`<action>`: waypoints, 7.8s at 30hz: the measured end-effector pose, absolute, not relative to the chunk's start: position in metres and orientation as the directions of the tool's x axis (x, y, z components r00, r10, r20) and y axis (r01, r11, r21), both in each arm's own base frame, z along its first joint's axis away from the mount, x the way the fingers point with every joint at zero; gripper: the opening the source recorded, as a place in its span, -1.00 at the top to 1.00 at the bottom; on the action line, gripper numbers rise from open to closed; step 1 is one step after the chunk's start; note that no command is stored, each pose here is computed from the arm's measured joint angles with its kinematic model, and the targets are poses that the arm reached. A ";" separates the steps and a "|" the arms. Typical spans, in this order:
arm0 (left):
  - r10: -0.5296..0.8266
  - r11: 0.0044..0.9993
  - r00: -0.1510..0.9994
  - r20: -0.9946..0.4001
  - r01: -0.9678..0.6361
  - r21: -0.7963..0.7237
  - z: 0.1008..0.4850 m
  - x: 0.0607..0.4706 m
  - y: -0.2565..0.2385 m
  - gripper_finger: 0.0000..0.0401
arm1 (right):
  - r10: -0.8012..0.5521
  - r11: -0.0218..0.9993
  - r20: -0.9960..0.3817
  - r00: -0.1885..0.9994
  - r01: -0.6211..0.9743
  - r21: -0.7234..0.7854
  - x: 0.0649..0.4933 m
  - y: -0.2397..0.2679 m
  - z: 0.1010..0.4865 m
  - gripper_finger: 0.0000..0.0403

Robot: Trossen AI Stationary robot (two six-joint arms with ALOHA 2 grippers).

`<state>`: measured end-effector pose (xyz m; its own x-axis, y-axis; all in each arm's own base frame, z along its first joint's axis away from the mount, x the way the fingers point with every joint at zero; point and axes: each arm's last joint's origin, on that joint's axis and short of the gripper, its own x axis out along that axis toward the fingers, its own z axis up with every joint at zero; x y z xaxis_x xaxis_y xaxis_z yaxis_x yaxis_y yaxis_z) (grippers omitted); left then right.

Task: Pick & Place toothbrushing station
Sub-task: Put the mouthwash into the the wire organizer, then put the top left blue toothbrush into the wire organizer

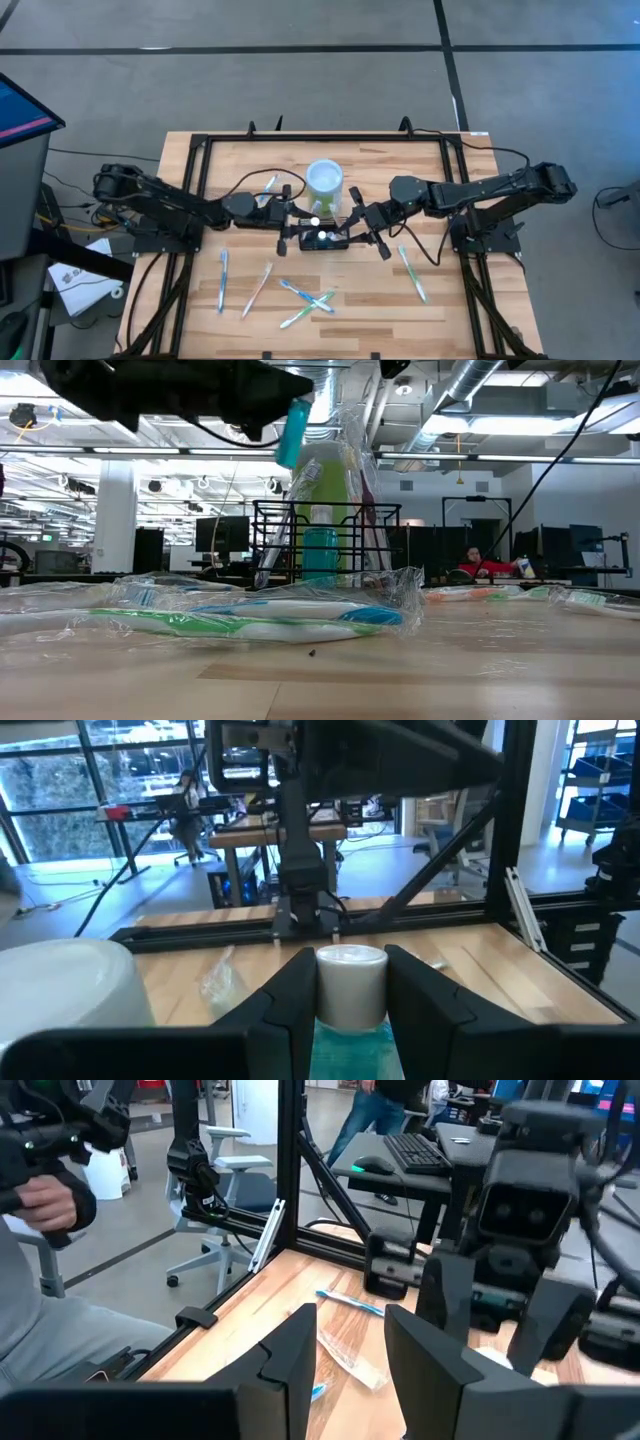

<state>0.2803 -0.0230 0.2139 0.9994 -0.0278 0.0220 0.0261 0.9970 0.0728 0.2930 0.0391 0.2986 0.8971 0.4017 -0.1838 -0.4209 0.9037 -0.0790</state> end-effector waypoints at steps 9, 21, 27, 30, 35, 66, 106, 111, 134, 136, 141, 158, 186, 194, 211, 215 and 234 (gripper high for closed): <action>-0.023 0.998 0.993 0.117 0.016 0.067 0.196 0.295 -0.023 0.54 | 0.402 0.904 -0.187 0.897 -0.421 -0.078 0.293 0.039 0.298 0.45; -0.010 0.998 0.989 0.146 0.000 0.062 0.179 0.311 -0.020 0.54 | 0.402 0.901 -0.187 0.896 -0.423 -0.094 0.293 0.039 0.298 0.45; -0.003 0.998 0.992 0.129 -0.006 0.070 0.171 0.327 -0.021 0.54 | 0.401 0.901 -0.189 0.896 -0.423 -0.093 0.293 0.039 0.298 0.45; 0.003 0.997 0.992 0.123 -0.012 0.070 0.167 0.332 -0.021 0.54 | 0.401 0.901 -0.193 0.895 -0.424 -0.092 0.293 0.039 0.298 0.45; 0.014 0.997 0.995 0.103 -0.021 0.072 0.159 0.337 -0.021 0.54 | 0.401 0.901 -0.200 0.894 -0.424 -0.090 0.293 0.039 0.297 0.45; 0.060 0.996 0.997 0.055 -0.063 0.057 0.152 0.337 -0.019 0.54 | 0.401 0.899 -0.207 0.892 -0.426 -0.095 0.293 0.039 0.296 0.45; 0.126 0.991 0.992 -0.007 -0.125 0.046 0.137 0.337 -0.024 0.38 | 0.401 0.900 -0.209 0.892 -0.427 -0.093 0.293 0.039 0.296 0.45; 0.123 0.992 0.992 -0.007 -0.123 0.039 0.137 0.337 -0.024 0.36 | 0.401 0.900 -0.210 0.892 -0.427 -0.093 0.293 0.039 0.296 0.45; 0.087 0.995 0.992 0.091 -0.090 0.035 0.168 0.331 -0.036 0.44 | 0.401 0.901 -0.216 0.890 -0.426 -0.083 0.292 0.039 0.295 0.45; 0.077 0.995 0.992 0.105 -0.082 0.050 0.175 0.329 -0.039 0.44 | 0.401 0.902 -0.216 0.890 -0.425 -0.079 0.292 0.039 0.295 0.45; 0.067 0.995 0.997 0.034 -0.070 0.068 0.191 0.322 -0.041 0.44 | 0.401 0.902 -0.223 0.889 -0.425 -0.073 0.292 0.039 0.295 0.45; 0.188 0.982 0.944 -0.272 -0.176 0.069 0.232 0.271 -0.030 0.44 | 0.400 0.902 -0.238 0.885 -0.426 -0.068 0.292 0.039 0.293 0.45; 0.447 0.837 0.389 -0.805 -0.500 0.223 0.202 0.193 0.023 0.44 | 0.400 0.901 -0.236 0.885 -0.428 -0.076 0.292 0.039 0.293 0.45; 0.434 0.798 0.247 -0.866 -0.551 0.243 0.186 0.192 0.036 0.44 | 0.400 0.901 -0.243 0.884 -0.428 -0.074 0.292 0.039 0.293 0.45; 0.266 0.769 0.239 -0.934 -0.637 0.056 0.181 0.191 0.033 0.44 | 0.400 0.900 -0.250 0.882 -0.429 -0.074 0.292 0.039 0.292 0.45; 0.291 0.751 0.206 -0.934 -0.654 0.089 0.175 0.195 0.035 0.44 | 0.400 0.900 -0.250 0.882 -0.429 -0.073 0.292 0.039 0.292 0.45; 0.256 0.710 0.066 -0.964 -0.690 0.141 0.133 0.211 0.059 0.49 | 0.402 0.900 -0.250 0.881 -0.430 -0.071 0.291 0.039 0.292 0.45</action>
